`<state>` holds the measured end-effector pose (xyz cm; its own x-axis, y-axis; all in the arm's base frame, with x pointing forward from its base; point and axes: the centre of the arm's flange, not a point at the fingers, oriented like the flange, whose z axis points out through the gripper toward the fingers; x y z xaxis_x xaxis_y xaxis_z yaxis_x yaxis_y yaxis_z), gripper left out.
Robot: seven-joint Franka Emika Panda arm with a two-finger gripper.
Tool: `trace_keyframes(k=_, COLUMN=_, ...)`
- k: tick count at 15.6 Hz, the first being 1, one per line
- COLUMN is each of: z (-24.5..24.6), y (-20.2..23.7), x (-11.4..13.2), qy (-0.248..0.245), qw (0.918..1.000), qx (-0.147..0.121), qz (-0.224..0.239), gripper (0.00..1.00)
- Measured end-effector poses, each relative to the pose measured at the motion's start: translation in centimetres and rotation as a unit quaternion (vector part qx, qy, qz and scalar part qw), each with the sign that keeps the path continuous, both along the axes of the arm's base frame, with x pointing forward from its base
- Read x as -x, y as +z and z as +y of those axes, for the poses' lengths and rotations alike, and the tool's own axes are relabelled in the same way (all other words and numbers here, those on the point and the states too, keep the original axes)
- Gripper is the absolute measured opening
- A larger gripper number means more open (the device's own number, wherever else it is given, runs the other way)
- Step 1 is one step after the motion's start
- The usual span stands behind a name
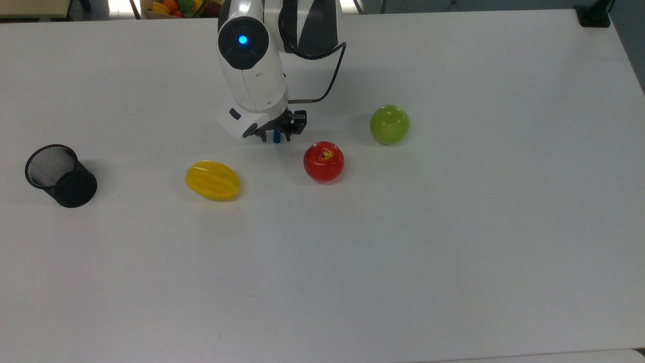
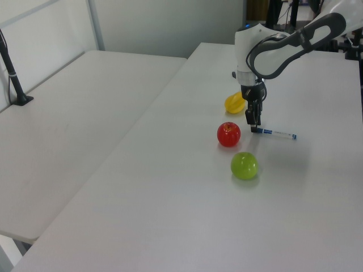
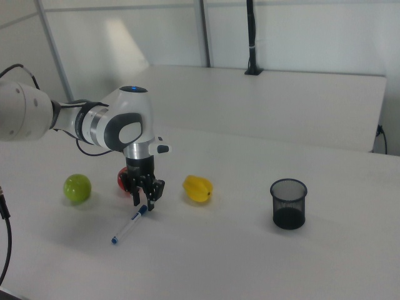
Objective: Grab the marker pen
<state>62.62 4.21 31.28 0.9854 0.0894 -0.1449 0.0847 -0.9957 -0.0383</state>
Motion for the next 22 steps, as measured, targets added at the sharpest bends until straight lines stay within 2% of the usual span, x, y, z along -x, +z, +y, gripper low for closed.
trace_keyframes(k=1, z=0.0, y=0.1, x=-0.1, qy=0.0, qw=1.0, qx=0.0, qz=-0.001, gripper=0.52)
trace_keyframes(k=3, z=0.3, y=0.6, x=-0.3, qy=0.003, qw=1.0, qx=0.0, qz=-0.007, gripper=0.63)
trace_keyframes(k=5, z=0.3, y=1.9, x=-0.7, qy=-0.004, qw=0.9998, qx=0.009, qz=-0.019, gripper=0.66)
trace_keyframes(k=8, z=-0.6, y=5.3, x=-1.0, qy=-0.026, qw=0.9985, qx=0.01, qz=-0.047, gripper=0.94)
trace_keyframes(k=9, z=-1.0, y=6.5, x=-0.9, qy=-0.029, qw=0.998, qx=0.008, qz=-0.056, gripper=0.99)
trace_keyframes(k=13, z=-3.1, y=11.5, x=-0.1, qy=-0.048, qw=0.9955, qx=0.004, qz=-0.081, gripper=1.0)
trace_keyframes(k=18, z=-5.7, y=19.1, x=2.2, qy=-0.064, qw=0.9947, qx=0.001, qz=-0.08, gripper=1.0)
trace_keyframes(k=22, z=-6.5, y=24.6, x=5.2, qy=-0.068, qw=0.9961, qx=-0.004, qz=-0.056, gripper=1.0)
